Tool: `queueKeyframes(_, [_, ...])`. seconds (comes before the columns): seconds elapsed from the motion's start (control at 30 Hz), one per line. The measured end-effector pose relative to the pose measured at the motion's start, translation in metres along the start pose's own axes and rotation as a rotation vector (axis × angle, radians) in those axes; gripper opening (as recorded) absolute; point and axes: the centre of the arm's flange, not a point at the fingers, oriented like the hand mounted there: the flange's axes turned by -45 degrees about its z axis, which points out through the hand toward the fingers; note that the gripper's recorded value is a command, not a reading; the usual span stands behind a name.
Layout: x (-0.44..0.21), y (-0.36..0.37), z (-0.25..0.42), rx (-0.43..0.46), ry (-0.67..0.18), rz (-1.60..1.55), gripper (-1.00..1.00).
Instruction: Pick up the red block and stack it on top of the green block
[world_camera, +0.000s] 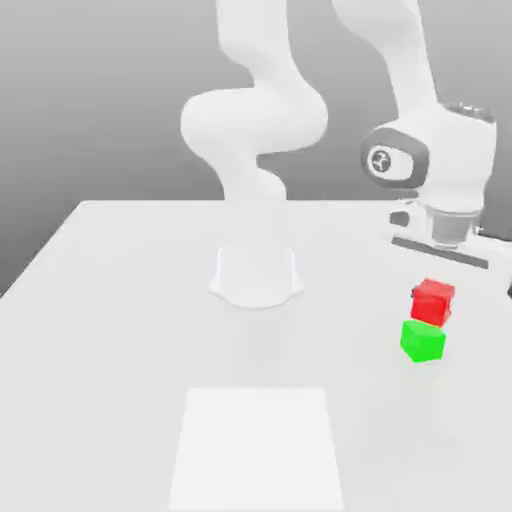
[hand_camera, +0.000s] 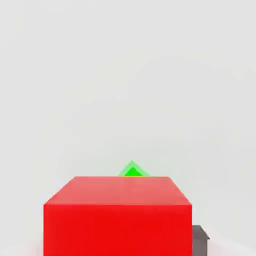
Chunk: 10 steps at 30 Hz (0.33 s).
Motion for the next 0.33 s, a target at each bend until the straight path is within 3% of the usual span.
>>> queueKeyframes(0.33, [-0.003, 0.003, 0.02, -0.003, -0.02, 0.003, -1.0])
